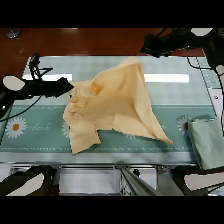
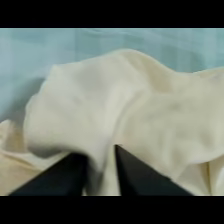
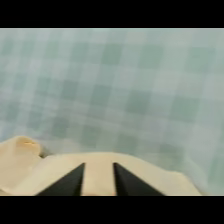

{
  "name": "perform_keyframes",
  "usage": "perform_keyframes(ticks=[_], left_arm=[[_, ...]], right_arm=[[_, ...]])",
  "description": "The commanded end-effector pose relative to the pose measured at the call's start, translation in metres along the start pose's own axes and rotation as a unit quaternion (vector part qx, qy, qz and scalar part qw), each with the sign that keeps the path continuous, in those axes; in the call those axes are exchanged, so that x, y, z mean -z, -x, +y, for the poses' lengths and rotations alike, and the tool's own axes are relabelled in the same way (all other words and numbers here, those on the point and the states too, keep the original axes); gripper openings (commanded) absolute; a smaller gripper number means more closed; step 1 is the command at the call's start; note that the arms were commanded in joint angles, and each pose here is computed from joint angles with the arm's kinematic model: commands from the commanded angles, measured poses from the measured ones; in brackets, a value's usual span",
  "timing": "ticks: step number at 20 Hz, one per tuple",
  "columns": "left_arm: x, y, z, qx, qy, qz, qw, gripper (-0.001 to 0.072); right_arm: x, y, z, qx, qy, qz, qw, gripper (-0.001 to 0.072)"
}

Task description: Fold the shirts.

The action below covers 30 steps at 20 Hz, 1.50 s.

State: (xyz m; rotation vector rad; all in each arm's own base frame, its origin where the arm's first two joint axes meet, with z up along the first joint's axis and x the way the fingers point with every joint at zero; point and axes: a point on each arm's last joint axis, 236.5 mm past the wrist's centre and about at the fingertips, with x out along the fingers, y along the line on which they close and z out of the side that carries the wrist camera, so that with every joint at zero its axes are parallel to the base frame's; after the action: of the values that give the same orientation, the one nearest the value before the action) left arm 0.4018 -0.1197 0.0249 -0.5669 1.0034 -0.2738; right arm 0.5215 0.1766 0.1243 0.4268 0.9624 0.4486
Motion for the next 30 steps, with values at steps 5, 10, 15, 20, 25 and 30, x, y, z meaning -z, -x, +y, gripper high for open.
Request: perform_keyframes(ticks=[5,10,15,20,25,30], left_arm=[[0.038,0.040,0.101,-0.109,0.007,0.149,0.983,0.0698],[0.120,0.046,0.144,-0.068,0.130,0.224,0.963,0.0698],[0.120,0.014,0.119,0.021,0.179,0.159,0.971,0.0698],[0.114,-0.020,0.090,0.026,0.142,0.135,0.980,0.0685],[0.122,-0.028,0.076,0.029,0.105,0.146,0.983,0.0028],[0.122,-0.028,0.076,0.029,0.104,0.147,0.983,0.0029]], right_arm=[[0.096,0.103,-0.142,0.139,-0.026,0.241,0.960,0.0623],[0.148,0.139,-0.196,0.185,-0.161,0.110,0.963,0.0623],[0.264,0.102,-0.175,0.113,-0.224,0.110,0.962,0.0622],[0.321,0.096,-0.163,0.102,-0.241,0.149,0.954,0.0623],[0.366,0.121,-0.179,0.163,-0.232,0.240,0.929,0.0623],[0.390,0.123,-0.177,0.163,-0.242,0.276,0.916,0.0623]])
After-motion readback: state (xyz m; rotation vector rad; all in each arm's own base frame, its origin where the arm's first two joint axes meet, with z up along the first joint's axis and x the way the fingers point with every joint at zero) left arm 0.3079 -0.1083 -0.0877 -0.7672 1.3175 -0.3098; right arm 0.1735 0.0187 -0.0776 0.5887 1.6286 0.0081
